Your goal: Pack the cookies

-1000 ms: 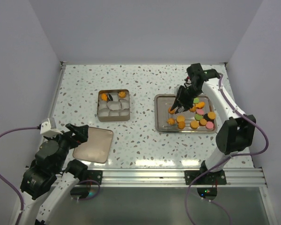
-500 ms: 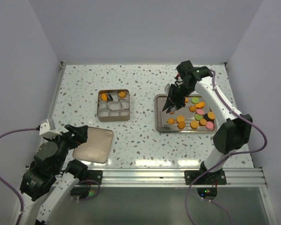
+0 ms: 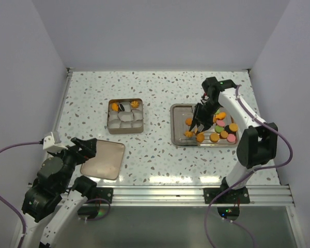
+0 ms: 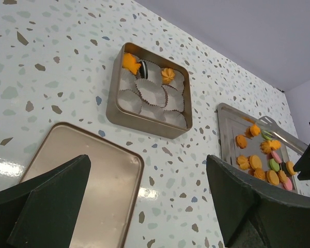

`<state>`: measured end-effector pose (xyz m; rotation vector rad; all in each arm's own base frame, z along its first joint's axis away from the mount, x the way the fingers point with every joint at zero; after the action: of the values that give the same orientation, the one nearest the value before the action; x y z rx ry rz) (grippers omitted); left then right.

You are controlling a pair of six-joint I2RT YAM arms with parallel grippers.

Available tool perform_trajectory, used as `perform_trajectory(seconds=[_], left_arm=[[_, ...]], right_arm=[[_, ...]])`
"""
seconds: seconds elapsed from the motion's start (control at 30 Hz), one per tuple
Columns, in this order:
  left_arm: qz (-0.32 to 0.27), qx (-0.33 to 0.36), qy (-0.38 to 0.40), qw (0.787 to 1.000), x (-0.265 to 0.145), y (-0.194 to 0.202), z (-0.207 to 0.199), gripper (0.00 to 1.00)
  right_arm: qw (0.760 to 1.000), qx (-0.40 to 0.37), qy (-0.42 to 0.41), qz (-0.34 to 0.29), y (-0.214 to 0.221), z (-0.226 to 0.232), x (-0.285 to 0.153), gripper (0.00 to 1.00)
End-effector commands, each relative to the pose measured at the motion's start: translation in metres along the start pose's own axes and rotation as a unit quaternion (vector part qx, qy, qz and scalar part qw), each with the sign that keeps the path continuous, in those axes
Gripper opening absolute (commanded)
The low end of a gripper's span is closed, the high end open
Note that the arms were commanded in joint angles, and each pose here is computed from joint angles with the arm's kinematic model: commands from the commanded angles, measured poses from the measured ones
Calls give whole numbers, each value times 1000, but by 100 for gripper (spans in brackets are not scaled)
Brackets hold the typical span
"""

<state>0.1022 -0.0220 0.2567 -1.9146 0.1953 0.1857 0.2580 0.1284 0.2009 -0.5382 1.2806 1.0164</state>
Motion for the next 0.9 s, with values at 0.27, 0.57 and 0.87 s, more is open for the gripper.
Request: perform_trajectory(seconds=[0.27,0.57,0.87], left_arm=[[-27,-15,6,1000,-2,-9,-2,100],[-25,-15,4,1000,-1,-10,-2,100],[-18,-10,2,1000,2,-8,-3,100]], right_arm=[[999,5,46,-11,-16,-20,14,41],[998,18,53,-4,-25,-24,29,42],[998,31,55,0,-38,-23,42,42]])
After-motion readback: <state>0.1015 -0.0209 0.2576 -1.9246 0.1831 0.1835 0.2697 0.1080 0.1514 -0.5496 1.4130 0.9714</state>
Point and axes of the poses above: each gripper's point midway between its finger pads, its own x axis out along the fingers, its own z axis along the line the jaws close on, y = z × x, the point moved 5 cm from there along -x, back along the fingers, and after that the axes turned 12 degrees about x, right-handed, at the moved point
